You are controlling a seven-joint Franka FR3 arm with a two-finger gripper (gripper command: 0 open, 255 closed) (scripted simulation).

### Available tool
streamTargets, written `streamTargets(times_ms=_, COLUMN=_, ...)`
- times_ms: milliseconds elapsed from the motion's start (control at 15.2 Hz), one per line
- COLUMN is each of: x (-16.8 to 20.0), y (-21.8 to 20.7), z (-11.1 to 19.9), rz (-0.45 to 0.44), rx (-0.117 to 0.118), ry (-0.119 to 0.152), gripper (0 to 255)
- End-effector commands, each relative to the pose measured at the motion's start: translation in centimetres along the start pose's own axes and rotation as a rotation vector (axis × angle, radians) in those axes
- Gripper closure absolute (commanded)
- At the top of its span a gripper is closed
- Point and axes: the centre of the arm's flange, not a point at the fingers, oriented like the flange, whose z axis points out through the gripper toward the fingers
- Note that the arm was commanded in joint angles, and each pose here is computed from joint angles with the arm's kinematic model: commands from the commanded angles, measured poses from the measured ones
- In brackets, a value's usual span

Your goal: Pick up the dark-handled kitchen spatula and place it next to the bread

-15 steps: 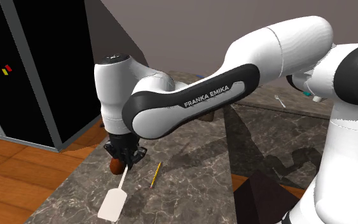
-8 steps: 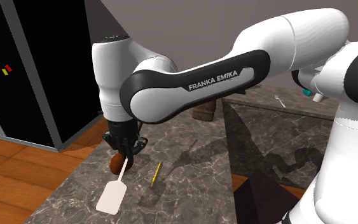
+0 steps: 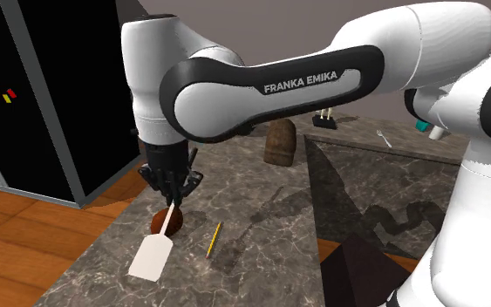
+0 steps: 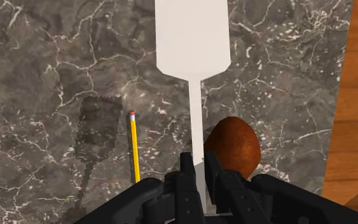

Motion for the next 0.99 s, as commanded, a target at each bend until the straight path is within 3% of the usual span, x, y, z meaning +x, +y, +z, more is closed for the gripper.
streamTargets(times_ms=0, x=0.0, y=-0.1, z=-1.1, rz=0.0, rx=-0.001, ry=0.0, gripper=255)
streamTargets(times_ms=594, x=0.3, y=-0.1, z=-5.4, rz=0.0, rx=-0.001, ry=0.0, gripper=255)
streamTargets(times_ms=924, x=5.5, y=3.9, z=-5.1, rz=0.0, rx=-0.001, ry=0.0, gripper=255)
